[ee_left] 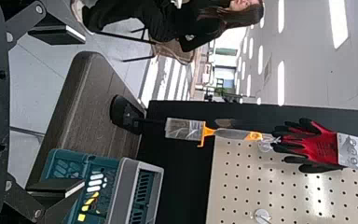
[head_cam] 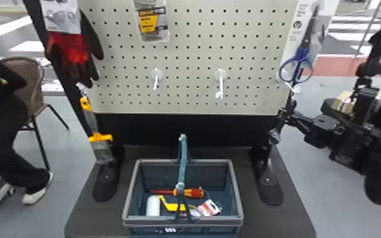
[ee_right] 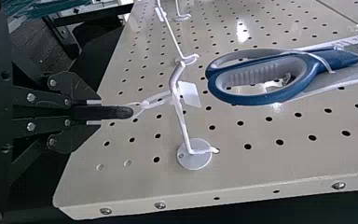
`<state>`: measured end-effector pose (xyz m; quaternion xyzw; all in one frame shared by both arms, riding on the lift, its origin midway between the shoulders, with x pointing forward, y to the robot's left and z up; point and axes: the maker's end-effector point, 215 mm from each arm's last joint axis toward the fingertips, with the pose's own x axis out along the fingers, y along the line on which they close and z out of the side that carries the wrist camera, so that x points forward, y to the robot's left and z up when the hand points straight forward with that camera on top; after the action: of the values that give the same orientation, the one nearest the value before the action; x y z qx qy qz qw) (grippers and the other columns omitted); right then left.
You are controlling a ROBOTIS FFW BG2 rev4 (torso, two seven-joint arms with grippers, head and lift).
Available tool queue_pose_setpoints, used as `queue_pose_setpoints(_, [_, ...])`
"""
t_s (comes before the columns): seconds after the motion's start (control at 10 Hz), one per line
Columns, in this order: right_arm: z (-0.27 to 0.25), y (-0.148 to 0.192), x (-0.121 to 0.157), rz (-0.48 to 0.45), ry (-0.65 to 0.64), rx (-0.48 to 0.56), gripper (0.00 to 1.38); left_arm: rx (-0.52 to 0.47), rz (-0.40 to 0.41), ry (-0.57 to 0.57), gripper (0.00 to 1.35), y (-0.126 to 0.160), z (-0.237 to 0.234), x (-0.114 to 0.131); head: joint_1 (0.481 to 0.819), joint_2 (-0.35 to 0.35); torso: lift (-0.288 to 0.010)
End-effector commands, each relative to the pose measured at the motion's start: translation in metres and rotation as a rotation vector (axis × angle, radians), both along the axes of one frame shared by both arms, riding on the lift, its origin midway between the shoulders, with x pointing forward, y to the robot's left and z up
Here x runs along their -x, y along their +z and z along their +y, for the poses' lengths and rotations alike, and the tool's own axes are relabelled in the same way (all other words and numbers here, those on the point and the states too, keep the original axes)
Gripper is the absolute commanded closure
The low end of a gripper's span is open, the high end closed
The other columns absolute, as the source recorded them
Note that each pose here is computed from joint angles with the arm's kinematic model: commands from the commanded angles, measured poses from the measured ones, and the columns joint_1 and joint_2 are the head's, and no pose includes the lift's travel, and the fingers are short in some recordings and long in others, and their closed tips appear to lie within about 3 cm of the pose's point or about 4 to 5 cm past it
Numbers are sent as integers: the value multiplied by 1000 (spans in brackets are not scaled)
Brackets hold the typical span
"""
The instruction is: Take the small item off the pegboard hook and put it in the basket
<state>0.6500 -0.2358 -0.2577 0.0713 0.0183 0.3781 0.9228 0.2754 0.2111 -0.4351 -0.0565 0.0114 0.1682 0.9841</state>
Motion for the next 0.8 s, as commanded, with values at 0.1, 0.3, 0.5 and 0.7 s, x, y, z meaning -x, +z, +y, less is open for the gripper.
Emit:
queue_pose_setpoints(0.1, [0,4,-1,-6,1,0,1243,1,0,-2,216,0,0,0,549,0,-100])
queue_pose_setpoints(0.3, [0,5,-2,-10,0,7,1243,1,4,-2,216,-2,-1,1,549,0,-100])
queue_pose_setpoints(0.5, [2,11,-1,-22,4,8,1243,3,2,-2,216,-1,0,0,549,0,-100])
queue_pose_setpoints(0.7, [11,20,6,-42,22,24,1245,4,5,-3,216,-2,-1,0,549,0,-100])
